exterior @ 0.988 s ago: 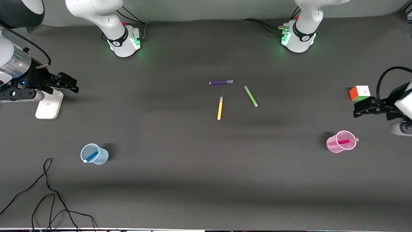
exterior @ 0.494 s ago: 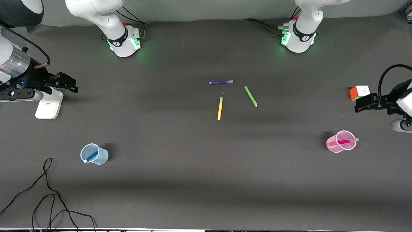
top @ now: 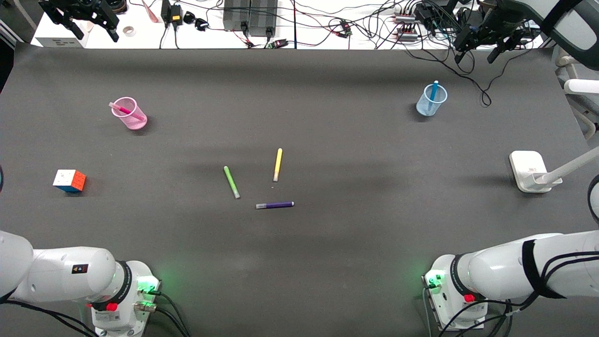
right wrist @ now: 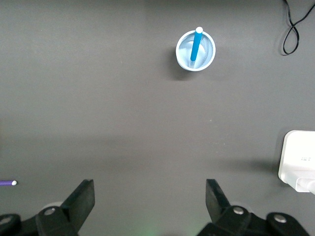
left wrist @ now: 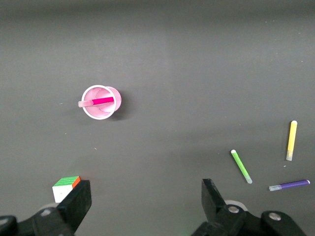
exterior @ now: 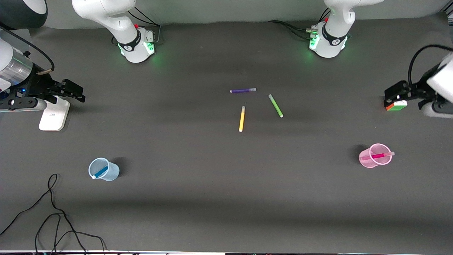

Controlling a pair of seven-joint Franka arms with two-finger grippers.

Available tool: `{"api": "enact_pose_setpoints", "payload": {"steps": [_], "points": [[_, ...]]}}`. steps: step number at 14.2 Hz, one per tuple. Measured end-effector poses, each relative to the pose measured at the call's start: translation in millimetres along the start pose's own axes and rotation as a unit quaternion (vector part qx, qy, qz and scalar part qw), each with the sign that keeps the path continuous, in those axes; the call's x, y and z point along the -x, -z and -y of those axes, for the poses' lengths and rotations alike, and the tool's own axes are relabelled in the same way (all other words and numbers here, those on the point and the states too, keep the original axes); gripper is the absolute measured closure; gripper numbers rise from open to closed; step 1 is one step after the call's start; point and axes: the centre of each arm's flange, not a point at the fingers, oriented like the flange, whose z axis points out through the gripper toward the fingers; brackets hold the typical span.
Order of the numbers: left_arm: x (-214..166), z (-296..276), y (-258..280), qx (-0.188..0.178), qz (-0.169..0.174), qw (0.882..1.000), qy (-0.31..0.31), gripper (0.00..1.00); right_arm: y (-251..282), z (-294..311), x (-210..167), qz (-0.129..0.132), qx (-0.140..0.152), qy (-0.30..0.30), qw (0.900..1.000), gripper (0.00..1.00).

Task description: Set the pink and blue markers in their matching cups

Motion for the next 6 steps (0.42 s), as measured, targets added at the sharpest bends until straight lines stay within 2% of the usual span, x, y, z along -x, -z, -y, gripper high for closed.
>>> {"api": "enact_pose_setpoints", "payload": {"steps": [4, 6], "points": [[7, -27, 4, -0.001, 0.002, 1.000, -0.023, 0.00, -2, 0, -1, 0.002, 0.000, 0.000, 1.000, 0.00], [8, -21, -1, -0.001, 0.011, 1.000, -0.018, 0.00, -2, 0, -1, 0.002, 0.000, 0.000, 1.000, 0.00]]}}
